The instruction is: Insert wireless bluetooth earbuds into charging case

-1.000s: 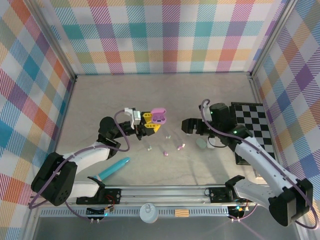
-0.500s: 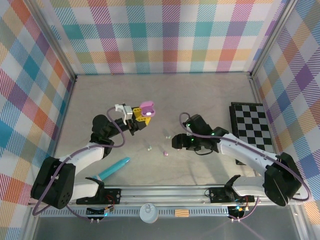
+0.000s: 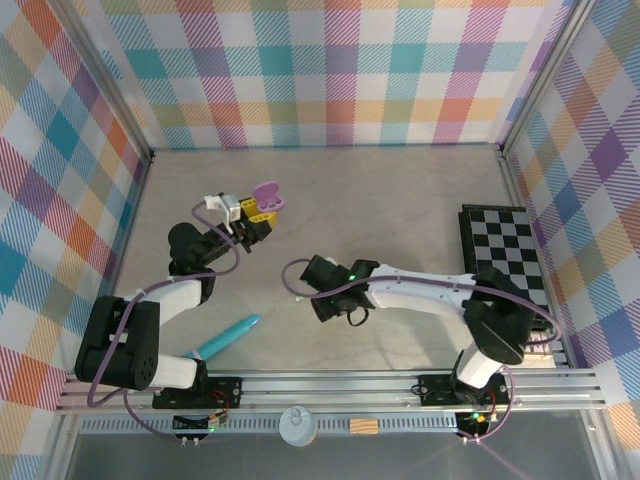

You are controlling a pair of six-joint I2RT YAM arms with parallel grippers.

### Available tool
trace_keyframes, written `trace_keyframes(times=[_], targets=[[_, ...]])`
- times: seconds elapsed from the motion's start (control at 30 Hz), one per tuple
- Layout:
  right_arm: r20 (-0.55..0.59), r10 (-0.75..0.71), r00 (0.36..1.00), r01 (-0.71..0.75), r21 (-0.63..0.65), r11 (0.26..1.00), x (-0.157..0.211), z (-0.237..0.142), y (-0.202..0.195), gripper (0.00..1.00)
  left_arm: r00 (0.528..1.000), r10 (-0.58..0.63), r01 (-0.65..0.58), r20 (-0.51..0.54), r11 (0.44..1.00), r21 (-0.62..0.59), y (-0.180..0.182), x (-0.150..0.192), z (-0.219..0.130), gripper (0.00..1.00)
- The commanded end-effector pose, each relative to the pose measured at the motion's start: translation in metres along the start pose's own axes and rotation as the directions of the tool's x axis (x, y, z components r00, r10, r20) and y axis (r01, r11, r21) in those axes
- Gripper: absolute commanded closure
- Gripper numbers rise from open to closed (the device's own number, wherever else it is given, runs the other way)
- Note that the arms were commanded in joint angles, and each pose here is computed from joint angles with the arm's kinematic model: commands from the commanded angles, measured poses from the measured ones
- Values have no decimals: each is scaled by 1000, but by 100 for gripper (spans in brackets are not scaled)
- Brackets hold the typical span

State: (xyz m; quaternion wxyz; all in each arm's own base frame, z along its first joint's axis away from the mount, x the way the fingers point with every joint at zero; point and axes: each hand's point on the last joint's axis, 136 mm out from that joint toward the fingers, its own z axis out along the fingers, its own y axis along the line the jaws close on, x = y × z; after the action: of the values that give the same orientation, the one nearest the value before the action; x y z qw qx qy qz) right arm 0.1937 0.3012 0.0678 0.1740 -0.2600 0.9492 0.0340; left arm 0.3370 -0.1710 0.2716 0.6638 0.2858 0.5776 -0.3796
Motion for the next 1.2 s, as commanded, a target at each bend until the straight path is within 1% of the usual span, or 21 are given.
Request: trace_keyframes(times=[0.0,0.27,0.4,0.53,0.73,0.87,1.07,1.17], targets=[[-23,-90,996,92,149,985,2,5,-14,43,997,60,-61,56,998,27,-5,-23,-1,71],[-48,-146,988,152,172,973,-2,22,-4,44,996,71,-73,58,997,24,-4,-26,-2,71],[-82,-197,977,210,201,957,0,31,-1,43,995,79,-80,57,997,15,-2,-26,-3,71],[-102,-215,971,233,217,948,0,39,1,44,995,83,-84,53,996,18,-4,-27,-4,71],[-125,-227,966,252,240,938,0,45,1,52,995,88,-89,48,996,15,-4,-27,-4,71],[-136,-225,965,255,275,927,2,43,-6,59,995,91,-92,48,996,19,-5,-27,-5,71],[-150,-196,969,233,294,927,3,41,-12,64,995,90,-91,49,996,23,-6,-28,-5,71],[-160,-201,966,241,294,925,4,43,-12,66,994,92,-93,51,995,24,-6,-29,-5,71]])
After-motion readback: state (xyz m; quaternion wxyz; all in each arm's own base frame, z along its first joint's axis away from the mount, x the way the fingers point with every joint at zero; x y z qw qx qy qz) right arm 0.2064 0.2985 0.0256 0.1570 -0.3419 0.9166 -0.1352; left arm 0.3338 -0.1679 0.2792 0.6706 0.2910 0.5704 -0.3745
